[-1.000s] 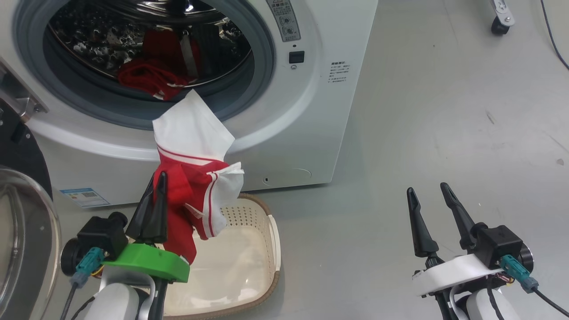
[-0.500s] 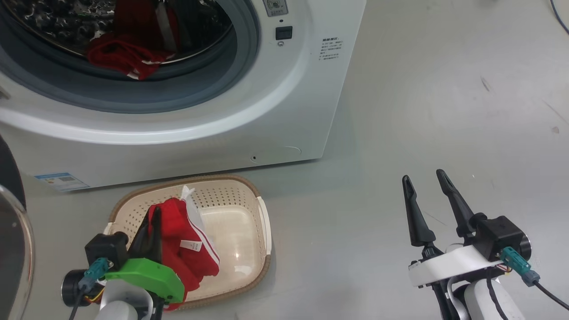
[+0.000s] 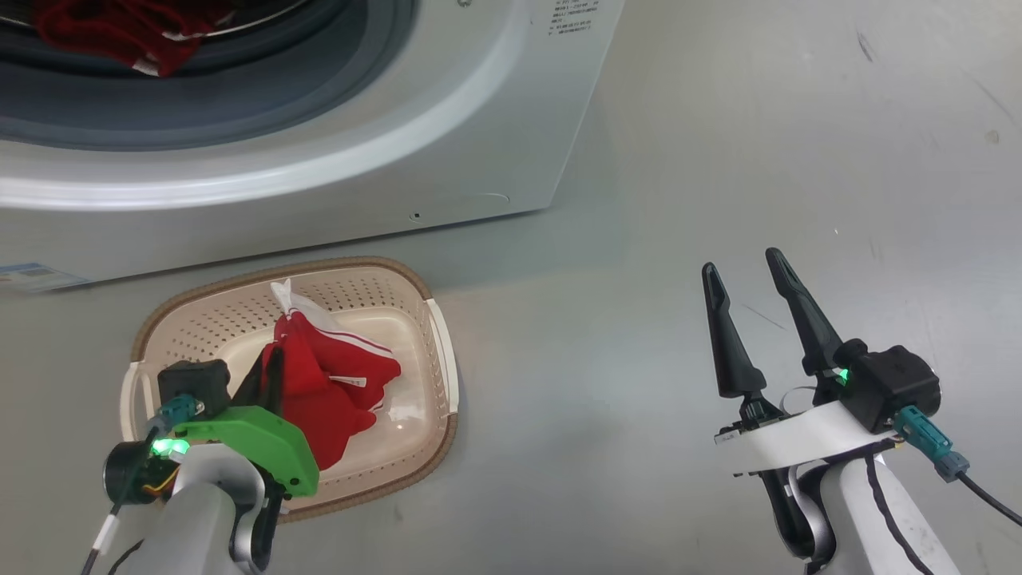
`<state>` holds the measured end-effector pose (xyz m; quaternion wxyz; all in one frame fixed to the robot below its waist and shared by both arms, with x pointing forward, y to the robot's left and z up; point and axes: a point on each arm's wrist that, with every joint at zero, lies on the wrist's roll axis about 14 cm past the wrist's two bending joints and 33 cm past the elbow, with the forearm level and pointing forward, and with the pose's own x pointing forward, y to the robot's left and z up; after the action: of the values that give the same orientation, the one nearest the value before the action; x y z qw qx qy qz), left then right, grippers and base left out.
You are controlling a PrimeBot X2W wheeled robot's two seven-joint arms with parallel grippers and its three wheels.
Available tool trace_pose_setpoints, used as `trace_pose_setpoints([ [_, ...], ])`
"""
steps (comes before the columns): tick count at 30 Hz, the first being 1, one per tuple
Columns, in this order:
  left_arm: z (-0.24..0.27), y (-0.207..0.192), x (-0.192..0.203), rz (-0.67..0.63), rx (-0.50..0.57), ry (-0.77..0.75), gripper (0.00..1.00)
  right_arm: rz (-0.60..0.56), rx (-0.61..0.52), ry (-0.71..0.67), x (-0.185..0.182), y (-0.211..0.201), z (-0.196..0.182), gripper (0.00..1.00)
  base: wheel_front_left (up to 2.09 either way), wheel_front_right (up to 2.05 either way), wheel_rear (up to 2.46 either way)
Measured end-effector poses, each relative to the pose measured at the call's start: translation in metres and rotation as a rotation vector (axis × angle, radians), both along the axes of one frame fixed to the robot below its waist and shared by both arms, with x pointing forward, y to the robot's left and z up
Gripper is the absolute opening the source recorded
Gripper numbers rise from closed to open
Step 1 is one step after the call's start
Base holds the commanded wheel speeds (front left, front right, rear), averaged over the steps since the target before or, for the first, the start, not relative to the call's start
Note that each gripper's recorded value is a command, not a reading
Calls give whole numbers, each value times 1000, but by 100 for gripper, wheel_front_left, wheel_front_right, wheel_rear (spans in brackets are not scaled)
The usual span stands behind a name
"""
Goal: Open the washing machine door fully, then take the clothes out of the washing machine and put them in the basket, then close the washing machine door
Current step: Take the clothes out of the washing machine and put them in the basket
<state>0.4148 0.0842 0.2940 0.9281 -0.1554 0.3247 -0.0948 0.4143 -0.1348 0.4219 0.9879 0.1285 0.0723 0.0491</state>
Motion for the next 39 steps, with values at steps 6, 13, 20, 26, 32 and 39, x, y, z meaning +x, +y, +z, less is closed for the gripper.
trace_pose_setpoints([
  [6,-38,-8,6,-35,11,118,0,-6,0,9,16,-3,-10,100,0,0,0],
  [13,-76,-14,6,-78,26,227,0,-31,-15,33,27,-13,-25,100,0,0,0],
  [20,-113,-20,-3,-85,23,344,0,-80,-41,69,30,-30,-40,100,0,0,0],
  [26,-132,-28,-14,-83,12,418,3,-105,-59,96,28,-40,-49,100,0,0,0],
  [32,-136,-29,-13,-79,8,435,100,-107,-63,88,33,-40,-49,100,0,0,0],
  [39,-125,-24,-3,-46,5,371,100,-97,-57,70,38,-36,-43,100,0,0,0],
])
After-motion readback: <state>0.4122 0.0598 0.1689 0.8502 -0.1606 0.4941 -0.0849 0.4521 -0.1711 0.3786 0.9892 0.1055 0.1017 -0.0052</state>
